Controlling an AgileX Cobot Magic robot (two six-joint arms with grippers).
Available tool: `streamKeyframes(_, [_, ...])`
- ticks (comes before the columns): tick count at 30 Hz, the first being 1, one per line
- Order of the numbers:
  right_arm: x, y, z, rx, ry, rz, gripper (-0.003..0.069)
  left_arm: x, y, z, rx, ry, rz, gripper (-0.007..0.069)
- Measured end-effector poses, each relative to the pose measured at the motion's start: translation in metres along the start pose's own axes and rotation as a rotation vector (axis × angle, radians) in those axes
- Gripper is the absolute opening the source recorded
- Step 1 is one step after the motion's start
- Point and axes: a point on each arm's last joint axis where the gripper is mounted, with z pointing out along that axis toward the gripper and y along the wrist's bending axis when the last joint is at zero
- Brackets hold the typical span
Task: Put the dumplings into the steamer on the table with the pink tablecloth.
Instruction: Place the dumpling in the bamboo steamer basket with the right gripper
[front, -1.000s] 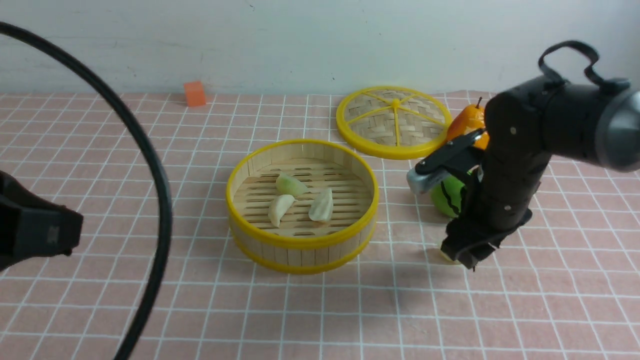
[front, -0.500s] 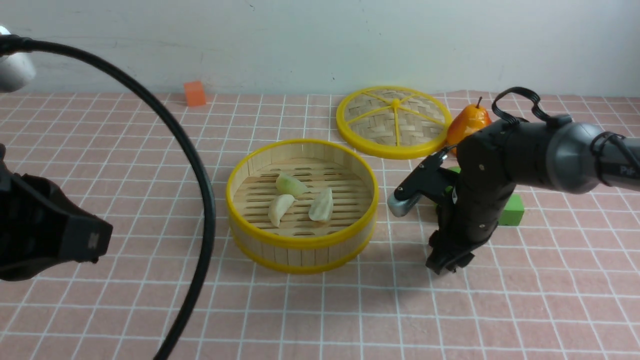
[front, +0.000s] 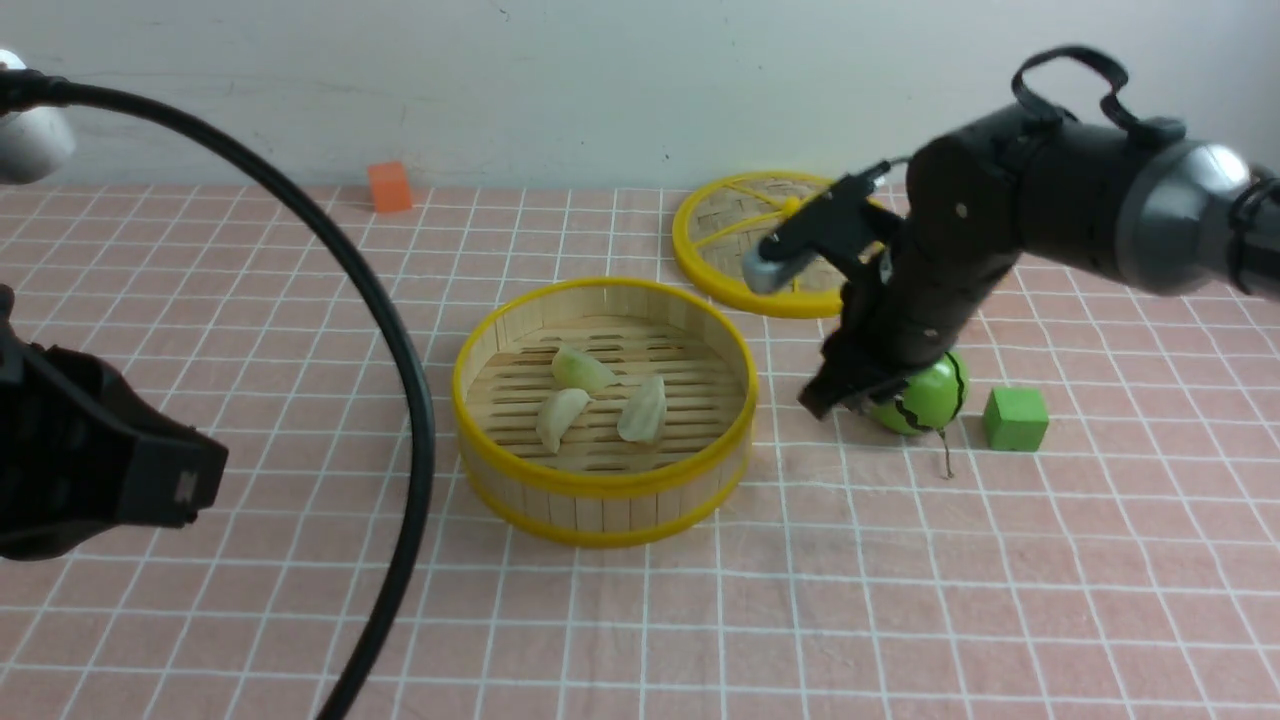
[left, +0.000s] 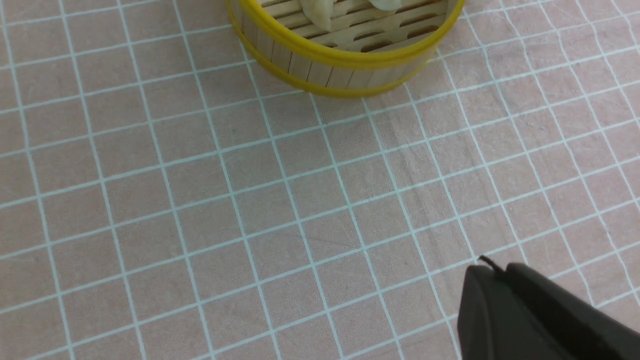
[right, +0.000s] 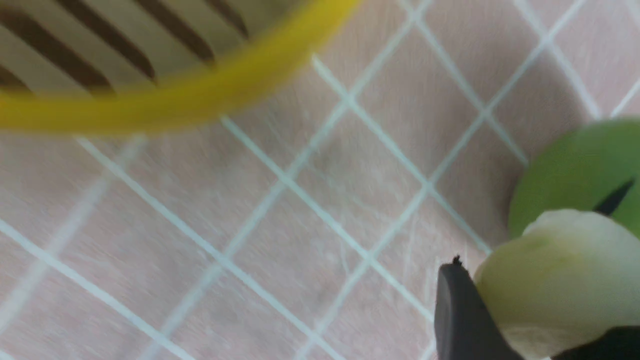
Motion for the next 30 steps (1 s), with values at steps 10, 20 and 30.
streamKeyframes(10, [-0.038, 0.048, 0.021, -0.158, -0.213, 0.104, 0.0226, 0.001, 0.0, 0.0, -0.001, 0.009, 0.003, 0.002])
streamKeyframes(20, [-0.03, 0.053, 0.068, -0.157, -0.169, 0.111, 0.0227, 0.002, 0.0, 0.0, -0.003, 0.018, 0.003, 0.002])
streamKeyframes(30, [-0.028, 0.053, 0.055, -0.168, -0.137, 0.104, 0.0427, 0.004, 0.0, -0.008, 0.002, -0.004, 0.005, 0.002])
